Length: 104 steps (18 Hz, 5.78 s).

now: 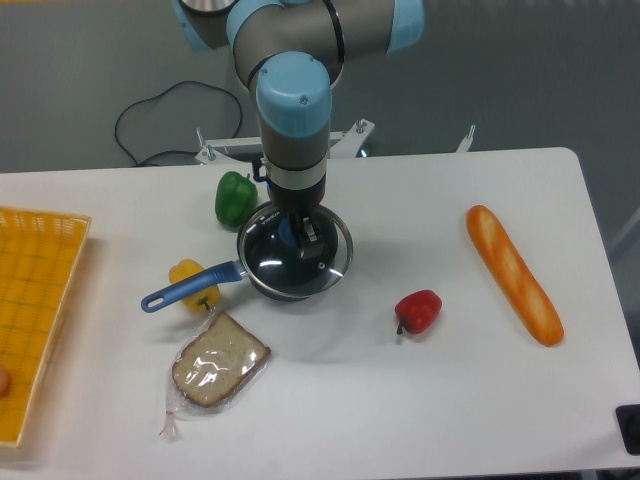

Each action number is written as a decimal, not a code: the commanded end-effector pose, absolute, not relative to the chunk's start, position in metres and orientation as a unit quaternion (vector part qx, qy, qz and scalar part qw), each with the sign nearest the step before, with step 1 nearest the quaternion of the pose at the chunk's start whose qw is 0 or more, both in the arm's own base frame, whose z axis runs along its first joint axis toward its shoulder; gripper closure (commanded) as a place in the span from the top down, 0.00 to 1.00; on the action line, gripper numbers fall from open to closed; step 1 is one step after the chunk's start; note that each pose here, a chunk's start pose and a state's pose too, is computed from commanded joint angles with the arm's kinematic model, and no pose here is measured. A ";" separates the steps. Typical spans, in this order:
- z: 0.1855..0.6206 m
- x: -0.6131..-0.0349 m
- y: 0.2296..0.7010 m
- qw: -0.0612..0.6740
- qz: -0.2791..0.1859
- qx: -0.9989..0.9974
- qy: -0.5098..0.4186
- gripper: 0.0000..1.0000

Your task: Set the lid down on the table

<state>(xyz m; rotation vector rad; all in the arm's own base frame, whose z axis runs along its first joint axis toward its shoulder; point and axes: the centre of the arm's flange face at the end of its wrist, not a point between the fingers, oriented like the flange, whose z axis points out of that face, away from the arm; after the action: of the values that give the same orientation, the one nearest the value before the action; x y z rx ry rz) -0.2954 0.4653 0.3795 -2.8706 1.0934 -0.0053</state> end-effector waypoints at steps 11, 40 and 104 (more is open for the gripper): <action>0.387 -0.296 0.469 0.039 0.004 -0.943 0.332 0.56; 0.331 -0.368 0.533 0.044 -0.004 -0.993 0.106 0.56; 0.223 -0.398 0.557 -0.022 -0.003 -0.989 0.146 0.60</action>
<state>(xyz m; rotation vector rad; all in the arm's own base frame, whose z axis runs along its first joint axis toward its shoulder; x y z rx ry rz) -0.3978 0.5570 0.2230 -3.1505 0.4656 -0.0084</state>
